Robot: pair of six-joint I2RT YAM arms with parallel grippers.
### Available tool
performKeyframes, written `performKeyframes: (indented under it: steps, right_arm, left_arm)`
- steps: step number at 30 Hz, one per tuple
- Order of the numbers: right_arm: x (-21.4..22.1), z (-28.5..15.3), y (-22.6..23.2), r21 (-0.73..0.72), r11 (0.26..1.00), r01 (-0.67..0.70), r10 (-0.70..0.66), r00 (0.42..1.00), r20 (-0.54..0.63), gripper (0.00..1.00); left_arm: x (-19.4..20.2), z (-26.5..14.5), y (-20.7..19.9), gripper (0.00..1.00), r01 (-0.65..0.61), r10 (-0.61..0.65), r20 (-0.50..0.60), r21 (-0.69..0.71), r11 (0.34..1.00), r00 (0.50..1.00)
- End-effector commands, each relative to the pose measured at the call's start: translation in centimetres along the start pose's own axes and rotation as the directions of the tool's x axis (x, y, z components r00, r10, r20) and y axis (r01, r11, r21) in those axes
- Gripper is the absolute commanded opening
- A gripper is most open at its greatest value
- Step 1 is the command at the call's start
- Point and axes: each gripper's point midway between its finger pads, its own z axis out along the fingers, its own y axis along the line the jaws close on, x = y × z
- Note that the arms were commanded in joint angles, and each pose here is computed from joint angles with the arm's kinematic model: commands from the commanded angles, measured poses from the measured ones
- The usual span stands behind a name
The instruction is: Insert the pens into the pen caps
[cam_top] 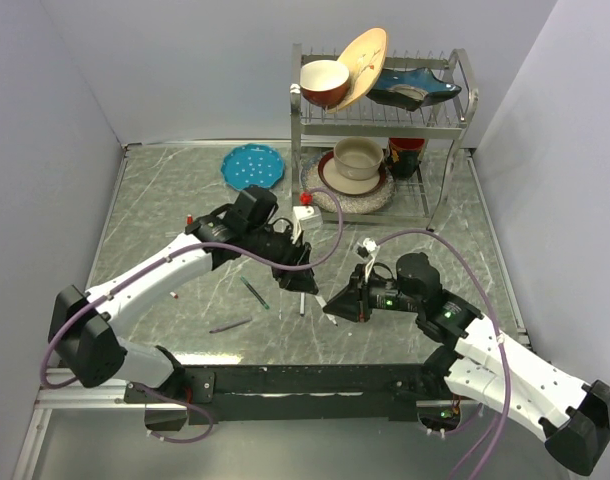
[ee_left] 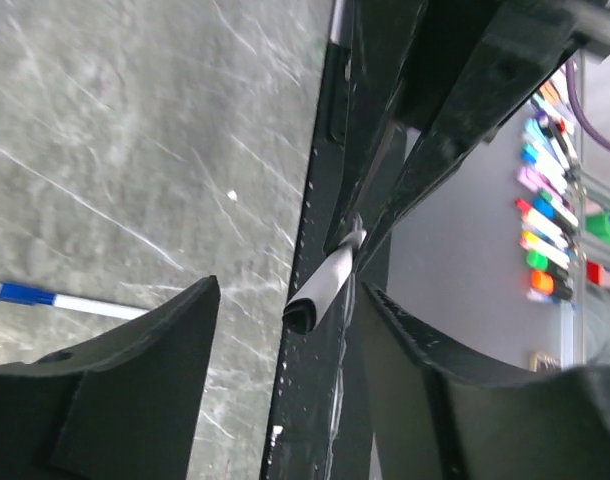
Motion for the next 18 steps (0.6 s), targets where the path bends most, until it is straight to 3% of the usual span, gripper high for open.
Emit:
performKeyframes:
  steps: [1, 6, 13, 16, 17, 18]
  right_arm:
    - [-2.4, -0.6, 2.3, -0.070, 0.995, 0.068, -0.063, 0.996, 0.064, 0.00]
    - [-2.4, -0.7, 2.2, -0.066, 0.996, 0.067, -0.063, 0.995, 0.073, 0.00]
    - [-2.2, -0.7, 2.4, -0.078, 0.995, 0.064, -0.059, 0.996, 0.065, 0.00]
    - [-3.1, -1.0, 2.1, -0.036, 0.998, 0.046, -0.043, 0.994, 0.098, 0.23]
    - [-3.5, -1.1, 1.8, -0.011, 0.999, 0.035, -0.034, 0.993, 0.117, 0.40]
    - [-4.2, -1.6, 2.1, 0.003, 1.000, 0.001, -0.002, 0.988, 0.157, 0.47]
  left_arm:
    - [-0.5, -0.3, -1.7, 0.60, -0.034, 0.035, -0.008, 0.100, 0.994, 0.999]
    - [-0.3, -0.1, -2.3, 0.50, -0.027, 0.030, -0.017, 0.156, 0.987, 0.999]
    - [-1.7, 0.2, -1.8, 0.01, 0.004, -0.007, 0.027, 0.130, 0.991, 1.000]
    - [-2.6, 0.1, -1.0, 0.01, 0.049, -0.056, 0.067, 0.097, 0.994, 0.996]
    - [-2.6, 0.1, -0.4, 0.01, 0.067, -0.073, 0.081, 0.069, 0.995, 0.994]
    - [-2.8, -0.1, 0.1, 0.01, 0.090, -0.094, 0.101, 0.047, 0.995, 0.990]
